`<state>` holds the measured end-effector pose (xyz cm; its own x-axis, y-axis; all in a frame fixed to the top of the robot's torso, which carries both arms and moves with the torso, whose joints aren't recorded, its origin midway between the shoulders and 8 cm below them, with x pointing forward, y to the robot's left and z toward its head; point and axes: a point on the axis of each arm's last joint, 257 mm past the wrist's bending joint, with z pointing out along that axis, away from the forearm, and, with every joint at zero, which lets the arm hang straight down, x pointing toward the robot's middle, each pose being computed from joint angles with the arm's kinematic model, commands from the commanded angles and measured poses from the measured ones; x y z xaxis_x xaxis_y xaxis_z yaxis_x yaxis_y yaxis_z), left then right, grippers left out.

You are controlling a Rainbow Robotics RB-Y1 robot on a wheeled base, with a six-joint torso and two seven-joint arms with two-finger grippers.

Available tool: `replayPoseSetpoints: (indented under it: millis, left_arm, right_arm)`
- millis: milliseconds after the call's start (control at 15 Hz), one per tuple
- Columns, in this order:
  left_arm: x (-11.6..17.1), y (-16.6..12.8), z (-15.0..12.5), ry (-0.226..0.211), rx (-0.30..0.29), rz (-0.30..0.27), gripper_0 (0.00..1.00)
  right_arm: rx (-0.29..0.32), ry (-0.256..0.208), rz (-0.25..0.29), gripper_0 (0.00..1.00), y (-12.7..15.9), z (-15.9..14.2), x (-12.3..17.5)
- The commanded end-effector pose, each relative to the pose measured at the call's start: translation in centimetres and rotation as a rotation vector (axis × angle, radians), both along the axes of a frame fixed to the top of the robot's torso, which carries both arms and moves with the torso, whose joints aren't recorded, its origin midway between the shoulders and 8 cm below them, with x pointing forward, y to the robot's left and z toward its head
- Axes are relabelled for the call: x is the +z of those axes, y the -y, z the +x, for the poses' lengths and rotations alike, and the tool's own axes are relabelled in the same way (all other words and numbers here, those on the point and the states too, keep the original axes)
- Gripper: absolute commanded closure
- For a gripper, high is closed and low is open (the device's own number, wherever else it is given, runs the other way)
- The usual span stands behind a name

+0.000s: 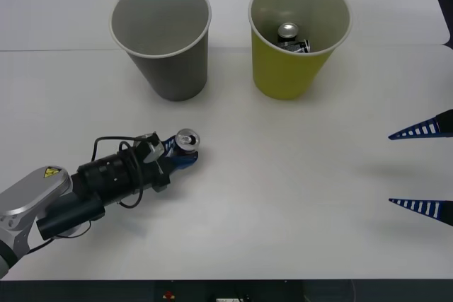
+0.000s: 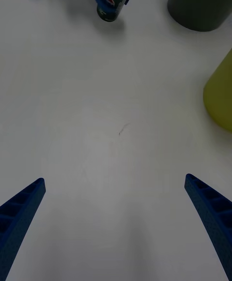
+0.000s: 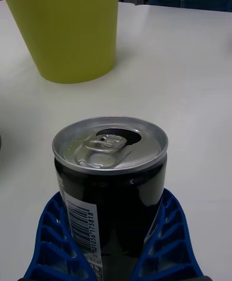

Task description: Put the can into the green bin and the plastic bottle into the gray bin

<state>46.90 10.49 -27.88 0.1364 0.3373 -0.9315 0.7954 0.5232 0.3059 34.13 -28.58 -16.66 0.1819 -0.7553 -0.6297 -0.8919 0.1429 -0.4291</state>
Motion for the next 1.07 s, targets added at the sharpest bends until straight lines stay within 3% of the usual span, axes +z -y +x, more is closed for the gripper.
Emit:
replayPoseSetpoints:
  millis: [67,267,467,800,1067]
  left_arm:
    - [1.2,0.9,-0.8,-0.036,-0.022,-0.024,1.0]
    - [3.1,2.1,-1.8,-0.079,-0.045,-0.025,1.0]
    - [5.2,4.0,-2.7,-0.154,-0.058,-0.045,1.0]
    - [7.3,5.5,-2.9,-0.269,-0.016,-0.044,1.0]
    - [9.6,6.3,-2.7,-0.321,0.002,-0.009,1.0]
  right_arm:
    - [0.0,0.0,0.0,0.0,0.0,0.0,0.0]
    - [0.0,0.0,0.0,0.0,0.0,0.0,0.0]
    - [0.0,0.0,0.0,0.0,0.0,0.0,0.0]
    - [0.0,0.0,0.0,0.0,0.0,0.0,0.0]
    - [0.0,0.0,0.0,0.0,0.0,0.0,0.0]
